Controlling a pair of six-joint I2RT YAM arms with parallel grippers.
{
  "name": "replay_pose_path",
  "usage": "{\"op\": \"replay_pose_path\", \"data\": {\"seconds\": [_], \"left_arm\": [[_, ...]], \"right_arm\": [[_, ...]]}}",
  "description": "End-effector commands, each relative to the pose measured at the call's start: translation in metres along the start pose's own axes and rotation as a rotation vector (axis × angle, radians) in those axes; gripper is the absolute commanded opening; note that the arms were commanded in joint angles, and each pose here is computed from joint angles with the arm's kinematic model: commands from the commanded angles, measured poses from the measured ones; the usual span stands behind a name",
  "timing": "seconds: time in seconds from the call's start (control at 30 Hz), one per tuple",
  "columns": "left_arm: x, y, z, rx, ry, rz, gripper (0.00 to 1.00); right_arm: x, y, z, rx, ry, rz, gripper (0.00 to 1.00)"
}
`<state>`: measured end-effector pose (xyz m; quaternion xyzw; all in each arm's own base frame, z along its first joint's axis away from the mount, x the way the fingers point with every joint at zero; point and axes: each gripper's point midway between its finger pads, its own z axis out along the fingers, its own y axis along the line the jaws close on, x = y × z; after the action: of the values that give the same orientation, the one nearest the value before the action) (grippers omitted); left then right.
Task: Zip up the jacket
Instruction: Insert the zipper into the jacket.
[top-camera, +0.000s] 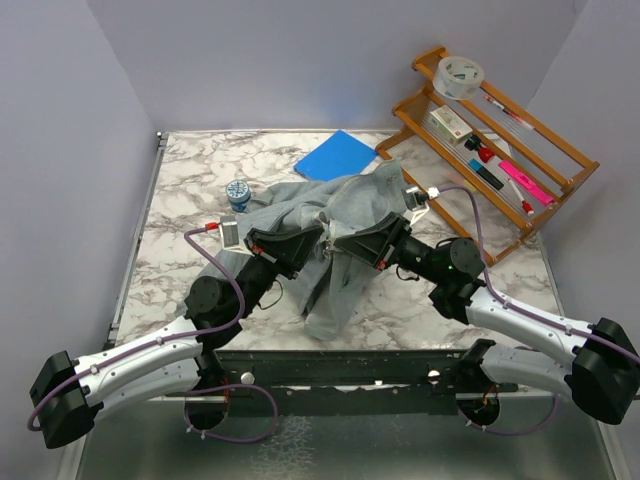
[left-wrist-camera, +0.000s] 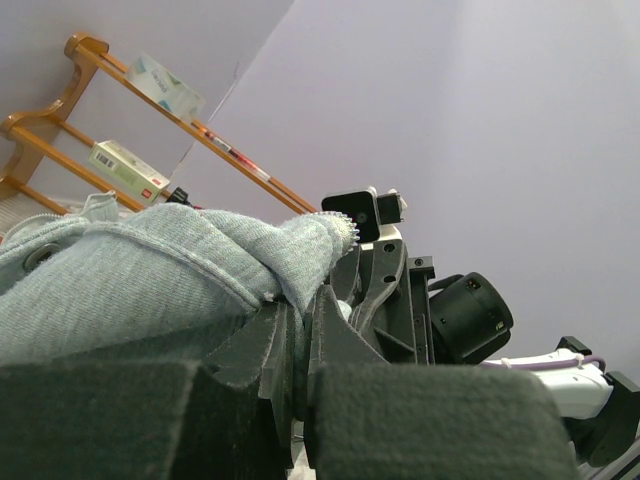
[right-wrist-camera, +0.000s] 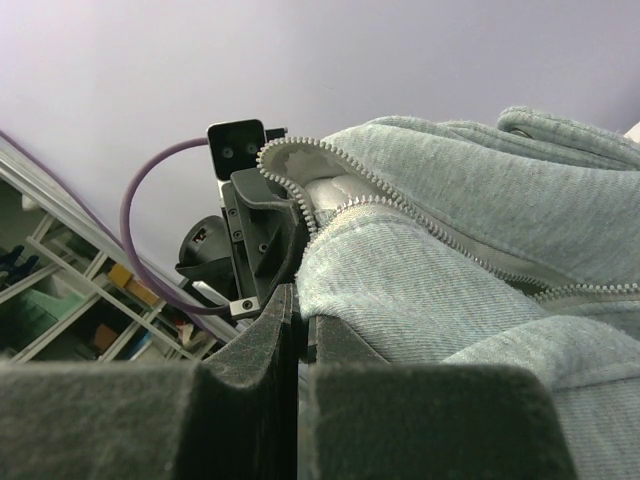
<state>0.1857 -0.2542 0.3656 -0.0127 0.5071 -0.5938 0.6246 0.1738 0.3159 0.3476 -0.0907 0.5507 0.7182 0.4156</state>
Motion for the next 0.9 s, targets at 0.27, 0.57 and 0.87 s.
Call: {"op": "replay_pose_path", "data": {"seconds": [0.27,0.57,0.87], "left_arm": [[-0.006,-0.019,-0.003,0.084,-0.013,-0.047,0.0],[0.003,-0.014,-0.007,0.078,0.012,-0.055,0.0],[0.007,-0.009,-0.006,0.063,0.017,-0.056,0.0]], "right_arm": [[-0.021,0.019,0.006,-0.04,-0.079,-0.026,0.01],[-0.025,0.021,0.008,-0.041,-0.094,-0.026,0.01],[-0.024,0.023,0.009,-0.051,-0.083,-0.035,0.0]]}}
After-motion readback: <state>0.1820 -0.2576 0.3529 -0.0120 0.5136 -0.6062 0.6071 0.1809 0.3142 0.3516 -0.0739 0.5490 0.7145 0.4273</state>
